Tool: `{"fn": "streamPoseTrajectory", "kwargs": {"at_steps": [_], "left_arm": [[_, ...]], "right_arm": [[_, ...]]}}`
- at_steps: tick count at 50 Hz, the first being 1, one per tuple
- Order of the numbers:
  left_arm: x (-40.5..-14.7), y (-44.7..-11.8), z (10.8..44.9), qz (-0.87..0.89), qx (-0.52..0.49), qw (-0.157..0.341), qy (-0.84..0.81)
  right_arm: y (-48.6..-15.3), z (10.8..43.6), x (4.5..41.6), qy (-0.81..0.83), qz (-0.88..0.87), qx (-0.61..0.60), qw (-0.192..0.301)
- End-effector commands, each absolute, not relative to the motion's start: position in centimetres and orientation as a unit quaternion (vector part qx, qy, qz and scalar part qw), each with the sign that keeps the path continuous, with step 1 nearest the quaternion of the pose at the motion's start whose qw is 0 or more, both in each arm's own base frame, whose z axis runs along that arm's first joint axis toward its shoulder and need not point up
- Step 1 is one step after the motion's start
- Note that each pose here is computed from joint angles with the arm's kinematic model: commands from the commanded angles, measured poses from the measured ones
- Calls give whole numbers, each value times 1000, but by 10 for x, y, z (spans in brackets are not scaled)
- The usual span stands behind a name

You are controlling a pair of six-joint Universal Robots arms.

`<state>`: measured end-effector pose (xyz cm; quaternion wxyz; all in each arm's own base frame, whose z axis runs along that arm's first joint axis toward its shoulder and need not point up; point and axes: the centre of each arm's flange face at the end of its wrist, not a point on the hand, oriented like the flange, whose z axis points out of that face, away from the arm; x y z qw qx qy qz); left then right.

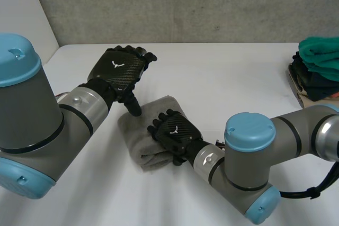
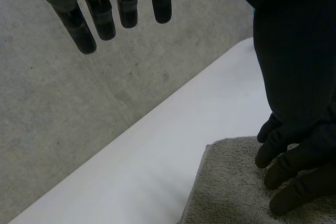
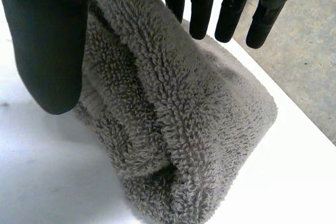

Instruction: Fold the laundry.

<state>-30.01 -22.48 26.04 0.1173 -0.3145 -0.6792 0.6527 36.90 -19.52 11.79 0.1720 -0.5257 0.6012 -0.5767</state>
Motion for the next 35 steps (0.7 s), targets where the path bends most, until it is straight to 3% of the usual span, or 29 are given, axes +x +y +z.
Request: {"fn": "streamPoseTrajectory", "kwargs": {"at_steps": [1, 27, 35], "left_arm": [[-300, -225, 260, 652, -315, 118, -680], [-296, -230, 260, 653, -309, 113, -682], [-296, -231, 261, 655, -307, 111, -682]], "right_arm": [[-203, 106, 376, 600, -576, -529, 169], [-221, 98, 391, 577, -601, -529, 161], [-242, 124, 401, 538, -651, -517, 138]]}}
